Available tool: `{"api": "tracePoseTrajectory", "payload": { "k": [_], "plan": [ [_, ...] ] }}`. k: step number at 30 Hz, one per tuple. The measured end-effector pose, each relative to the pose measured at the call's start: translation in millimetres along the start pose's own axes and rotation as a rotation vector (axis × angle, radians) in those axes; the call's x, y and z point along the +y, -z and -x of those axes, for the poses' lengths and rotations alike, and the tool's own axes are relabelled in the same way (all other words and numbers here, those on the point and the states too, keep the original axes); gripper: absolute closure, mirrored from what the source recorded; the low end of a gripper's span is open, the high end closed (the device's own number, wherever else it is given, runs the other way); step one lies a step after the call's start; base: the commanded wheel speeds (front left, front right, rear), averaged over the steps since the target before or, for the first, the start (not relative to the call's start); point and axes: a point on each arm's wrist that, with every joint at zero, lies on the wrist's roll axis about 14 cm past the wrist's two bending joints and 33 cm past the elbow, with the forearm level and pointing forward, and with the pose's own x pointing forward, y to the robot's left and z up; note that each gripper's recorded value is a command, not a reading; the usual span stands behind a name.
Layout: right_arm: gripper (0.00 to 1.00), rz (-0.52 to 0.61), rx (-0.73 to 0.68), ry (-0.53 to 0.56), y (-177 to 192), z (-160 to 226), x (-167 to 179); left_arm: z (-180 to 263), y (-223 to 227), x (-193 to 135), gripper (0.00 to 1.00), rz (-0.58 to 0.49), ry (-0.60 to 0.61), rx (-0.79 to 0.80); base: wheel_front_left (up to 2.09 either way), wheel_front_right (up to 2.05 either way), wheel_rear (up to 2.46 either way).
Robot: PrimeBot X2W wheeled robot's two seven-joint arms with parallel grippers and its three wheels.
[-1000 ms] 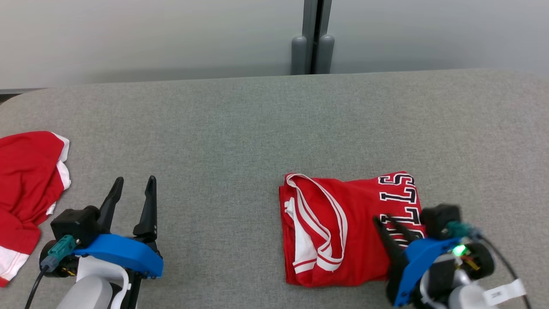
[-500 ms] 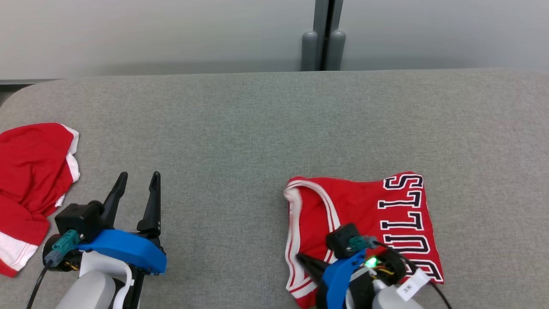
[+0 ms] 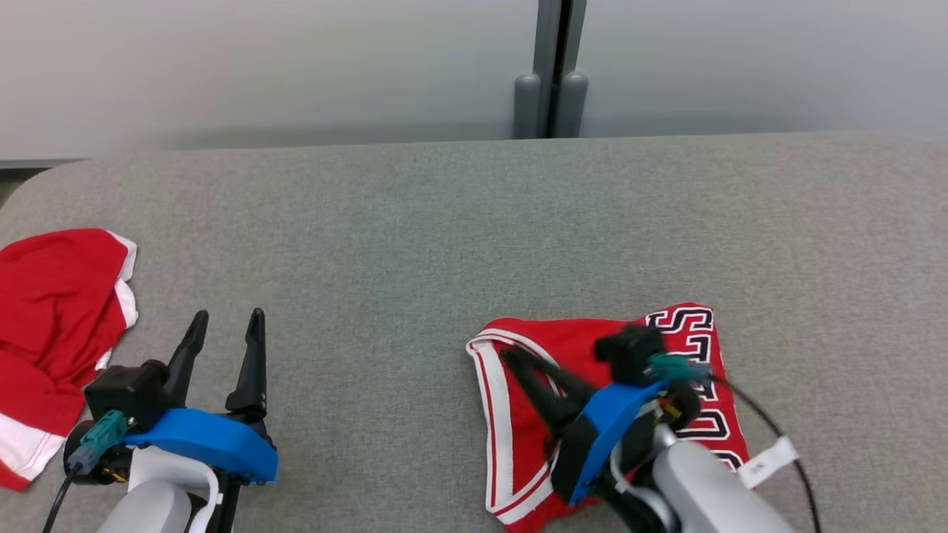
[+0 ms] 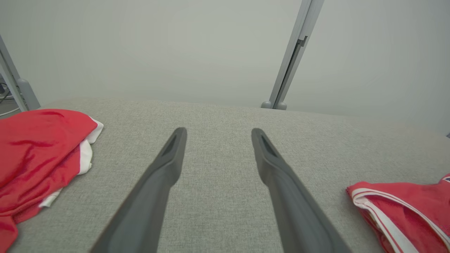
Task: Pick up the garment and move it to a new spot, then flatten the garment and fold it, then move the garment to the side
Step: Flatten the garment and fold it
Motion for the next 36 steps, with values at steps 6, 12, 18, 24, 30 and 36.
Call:
{"api": "tracePoseTrajectory", "payload": {
  "k": [6,12,18,24,30,36],
  "plan": [
    [0.0,0.061,-0.305,0.148,-77.5,34.1,-40.5,2.9,-4.4,-5.3,0.0,0.002,0.007,-0.025,0.0,0.0,0.0],
    [0.0,0.109,-0.417,0.387,-100.4,102.4,-98.2,4.1,-10.7,-11.7,0.0,0.008,0.011,-0.058,0.0,0.0,0.0],
    [0.0,0.142,-0.393,0.523,-88.1,151.3,-128.5,8.6,-15.6,-19.2,0.0,0.014,0.016,-0.089,0.0,0.0,0.0],
    [0.0,0.142,-0.368,0.618,-71.1,181.0,-148.0,18.7,-15.1,-22.3,0.0,0.023,0.007,-0.1,0.0,0.0,0.0],
    [0.0,0.14,-0.388,0.616,-68.0,184.2,-144.6,26.7,-10.0,-23.0,0.0,0.036,-0.005,-0.095,0.0,0.0,0.0],
    [0.0,0.12,-0.387,0.584,-63.7,174.7,-138.8,34.5,-5.7,-15.1,0.0,0.042,-0.036,-0.09,0.0,0.0,0.0]
  ]
}}
